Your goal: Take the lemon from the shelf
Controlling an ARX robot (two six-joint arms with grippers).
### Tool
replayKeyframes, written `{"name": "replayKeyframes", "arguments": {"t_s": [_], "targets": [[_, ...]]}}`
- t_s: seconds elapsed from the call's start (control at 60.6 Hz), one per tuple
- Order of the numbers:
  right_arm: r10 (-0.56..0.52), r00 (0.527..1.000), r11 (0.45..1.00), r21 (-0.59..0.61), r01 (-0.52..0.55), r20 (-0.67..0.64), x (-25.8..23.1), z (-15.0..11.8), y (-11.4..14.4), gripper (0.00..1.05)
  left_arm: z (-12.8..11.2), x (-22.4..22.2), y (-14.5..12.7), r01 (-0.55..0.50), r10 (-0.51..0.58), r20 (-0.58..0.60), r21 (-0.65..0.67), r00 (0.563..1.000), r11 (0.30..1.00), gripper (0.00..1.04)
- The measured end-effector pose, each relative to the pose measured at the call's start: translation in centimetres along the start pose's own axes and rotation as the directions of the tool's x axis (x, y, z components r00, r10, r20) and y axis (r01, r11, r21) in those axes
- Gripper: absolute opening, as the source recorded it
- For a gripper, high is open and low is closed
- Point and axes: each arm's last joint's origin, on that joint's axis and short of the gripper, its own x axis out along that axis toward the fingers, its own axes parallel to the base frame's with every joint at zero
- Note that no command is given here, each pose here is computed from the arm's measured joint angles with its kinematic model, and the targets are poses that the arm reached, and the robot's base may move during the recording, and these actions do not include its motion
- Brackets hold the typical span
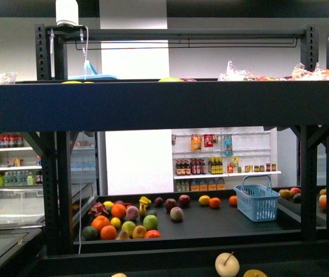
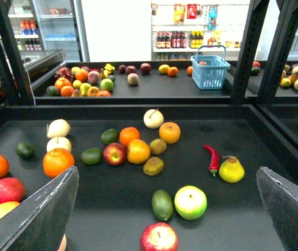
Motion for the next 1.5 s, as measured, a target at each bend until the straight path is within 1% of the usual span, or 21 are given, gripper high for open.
{"name": "replayKeyframes", "arguments": {"t_s": [0.099, 0.181, 0.214, 0.231, 0.33, 0.379, 0.412, 0.429, 0.462, 0.511, 0.594, 0.643, 0.759, 0.874, 0.907, 1.039, 1.154, 1.22, 1.303, 1.385, 1.501], "targets": [[0.0, 1.0, 1.0, 0.0, 0.0, 0.0, 0.0, 0.0, 0.0, 1.02, -0.1, 0.1, 0.3, -0.012, 0.012, -0.007, 0.002, 1.0, 1.0, 0.27], [0.0, 1.0, 1.0, 0.0, 0.0, 0.0, 0.0, 0.0, 0.0, 1.02, -0.3, 0.4, 1.0, -0.074, 0.075, -0.029, 0.029, 0.997, 0.997, 0.27], [0.0, 1.0, 1.0, 0.0, 0.0, 0.0, 0.0, 0.0, 0.0, 1.02, -0.3, 0.4, 0.9, -0.084, 0.085, -0.031, 0.037, 0.996, 0.996, 0.27], [0.0, 1.0, 1.0, 0.0, 0.0, 0.0, 0.0, 0.0, 0.0, 1.02, -0.3, 0.4, 0.8, -0.093, 0.094, -0.032, 0.039, 0.995, 0.995, 0.28], [0.0, 1.0, 1.0, 0.0, 0.0, 0.0, 0.0, 0.0, 0.0, 1.02, -0.2, 0.3, 0.6, -0.113, 0.114, -0.034, 0.042, 0.993, 0.993, 0.46], [0.0, 1.0, 1.0, 0.0, 0.0, 0.0, 0.0, 0.0, 0.0, 1.02, -0.2, 0.4, 0.6, -0.119, 0.121, -0.033, 0.044, 0.992, 0.992, 0.53], [0.0, 1.0, 1.0, 0.0, 0.0, 0.0, 0.0, 0.0, 0.0, 1.02, -0.2, 0.4, 0.5, -0.121, 0.123, -0.032, 0.045, 0.992, 0.992, 0.6], [0.0, 1.0, 1.0, 0.0, 0.0, 0.0, 0.0, 0.0, 0.0, 1.02, -0.2, 0.4, 0.5, -0.123, 0.124, -0.032, 0.046, 0.992, 0.991, 0.62], [0.0, 1.0, 1.0, 0.0, 0.0, 0.0, 0.0, 0.0, 0.0, 1.02, -0.1, 0.4, 0.4, -0.129, 0.131, -0.032, 0.051, 0.991, 0.99, 0.69], [0.0, 1.0, 1.0, 0.0, 0.0, 0.0, 0.0, 0.0, 0.0, 1.02, -0.1, 0.4, 0.3, -0.134, 0.136, -0.031, 0.059, 0.99, 0.989, 0.76], [0.0, 1.0, 1.0, 0.0, 0.0, 0.0, 0.0, 0.0, 0.0, 1.02, 0.0, 0.2, 0.1, -0.157, 0.159, -0.025, 0.086, 0.987, 0.984, 0.92], [0.0, 1.0, 1.0, 0.0, 0.0, 0.0, 0.0, 0.0, 0.0, 1.02, 0.0, 0.1, 0.0, -0.172, 0.175, -0.025, 0.102, 0.984, 0.98, 0.98], [0.0, 1.0, 1.0, 0.0, 0.0, 0.0, 0.0, 0.0, 0.0, 1.02, 0.1, -0.3, 0.0, -0.222, 0.228, -0.022, 0.15, 0.973, 0.963, 0.97], [0.0, 1.0, 1.0, 0.0, 0.0, 0.0, 0.0, 0.0, 0.0, 1.02, 0.2, -0.9, -0.3, -0.236, 0.243, -0.016, 0.183, 0.97, 0.954, 0.97], [0.0, 1.0, 1.0, 0.0, 0.0, 0.0, 0.0, 0.0, 0.0, 1.02, 0.3, -1.1, -0.2, -0.255, 0.262, -0.013, 0.199, 0.965, 0.946, 0.97], [0.0, 1.0, 1.0, 0.0, 0.0, 0.0, 0.0, 0.0, 0.0, 1.02, 0.4, -1.5, 0.0, -0.275, 0.284, -0.005, 0.235, 0.959, 0.932, 0.97], [0.0, 1.0, 1.0, 0.0, 0.0, 0.0, 0.0, 0.0, 0.0, 1.02, 0.8, -2.3, -0.8, -0.255, 0.259, 0.016, 0.244, 0.966, 0.936, 0.97], [0.0, 1.0, 1.0, 0.0, 0.0, 0.0, 0.0, 0.0, 0.0, 1.02, 1.0, -2.9, -1.6, -0.193, 0.2, -0.001, 0.246, 0.98, 0.95, 0.97], [0.0, 1.0, 1.0, 0.0, 0.0, 0.0, 0.0, 0.0, 0.0, 1.02, 0.9, -3.3, -2.0, -0.157, 0.172, -0.04, 0.245, 0.984, 0.957, 0.97], [0.0, 1.0, 1.0, 0.0, 0.0, 0.0, 0.0, 0.0, 0.0, 1.02, 0.7, -3.6, -2.0, -0.155, 0.176, -0.065, 0.246, 0.982, 0.957, 0.97], [0.0, 1.0, 1.0, 0.0, 0.0, 0.0, 0.0, 0.0, 0.0, 1.02, 0.4, -4.5, -1.5, -0.176, 0.208, -0.108, 0.251, 0.972, 0.952, 0.97]]}}
